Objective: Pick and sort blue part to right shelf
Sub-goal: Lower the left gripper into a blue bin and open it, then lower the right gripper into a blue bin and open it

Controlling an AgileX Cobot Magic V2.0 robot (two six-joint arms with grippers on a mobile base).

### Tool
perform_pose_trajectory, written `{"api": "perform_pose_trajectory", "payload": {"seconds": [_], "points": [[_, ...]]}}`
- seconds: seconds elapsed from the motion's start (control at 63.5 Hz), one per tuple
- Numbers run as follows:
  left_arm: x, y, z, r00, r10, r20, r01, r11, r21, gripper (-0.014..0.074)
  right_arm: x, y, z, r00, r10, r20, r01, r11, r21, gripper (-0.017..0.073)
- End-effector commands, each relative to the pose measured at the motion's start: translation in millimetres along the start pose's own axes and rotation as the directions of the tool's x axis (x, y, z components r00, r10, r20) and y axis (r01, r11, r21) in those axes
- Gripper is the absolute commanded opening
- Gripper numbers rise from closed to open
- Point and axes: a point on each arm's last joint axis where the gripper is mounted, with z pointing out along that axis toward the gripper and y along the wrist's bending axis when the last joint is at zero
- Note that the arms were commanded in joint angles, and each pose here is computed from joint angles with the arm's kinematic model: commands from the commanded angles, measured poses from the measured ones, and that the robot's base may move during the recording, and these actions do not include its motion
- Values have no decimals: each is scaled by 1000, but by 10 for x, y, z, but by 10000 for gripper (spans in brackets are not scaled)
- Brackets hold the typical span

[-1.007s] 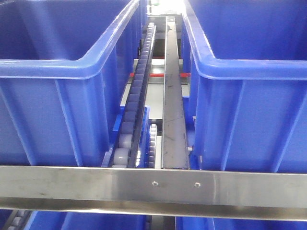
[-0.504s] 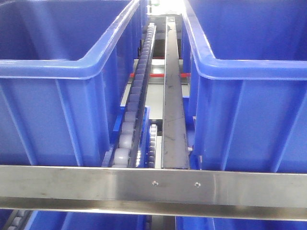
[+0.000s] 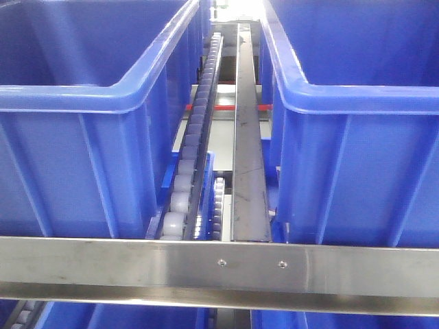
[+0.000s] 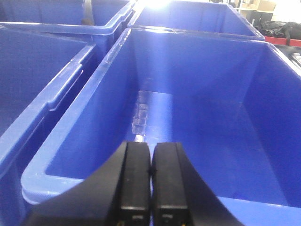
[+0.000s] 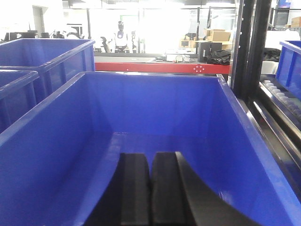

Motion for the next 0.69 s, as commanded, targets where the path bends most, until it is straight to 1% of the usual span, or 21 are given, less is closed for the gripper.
{"api": "perform_pose_trajectory", "payload": {"seconds": [0.0, 0.205, 0.33, 0.425, 0.551, 0.63, 0.677], "points": [[-178, 2, -7, 994, -13, 113, 14, 1000, -11, 135, -177, 0, 10, 993, 3, 117, -3, 1000, 3, 55], [-178, 2, -7, 994, -13, 113, 14, 1000, -11, 135, -177, 0, 10, 993, 3, 117, -3, 1000, 3, 55], [-178, 2, -7, 994, -13, 113, 14, 1000, -11, 135, -119, -1, -37, 993, 3, 119, -3, 1000, 2, 55], [-178, 2, -7, 994, -13, 113, 14, 1000, -11, 135, -78, -3, -117, 992, 3, 124, -3, 1000, 1, 55], [-178, 2, -7, 994, -13, 113, 14, 1000, -11, 135, -51, -3, -285, 985, 4, 173, -3, 1000, -2, 55], [-178, 2, -7, 994, -13, 113, 14, 1000, -11, 135, 16, -5, -358, 984, 4, 179, -3, 1000, -3, 55], [-178, 2, -7, 994, -13, 113, 14, 1000, -11, 135, 108, -9, -379, 989, 4, 148, -4, 1000, -3, 55]]}}
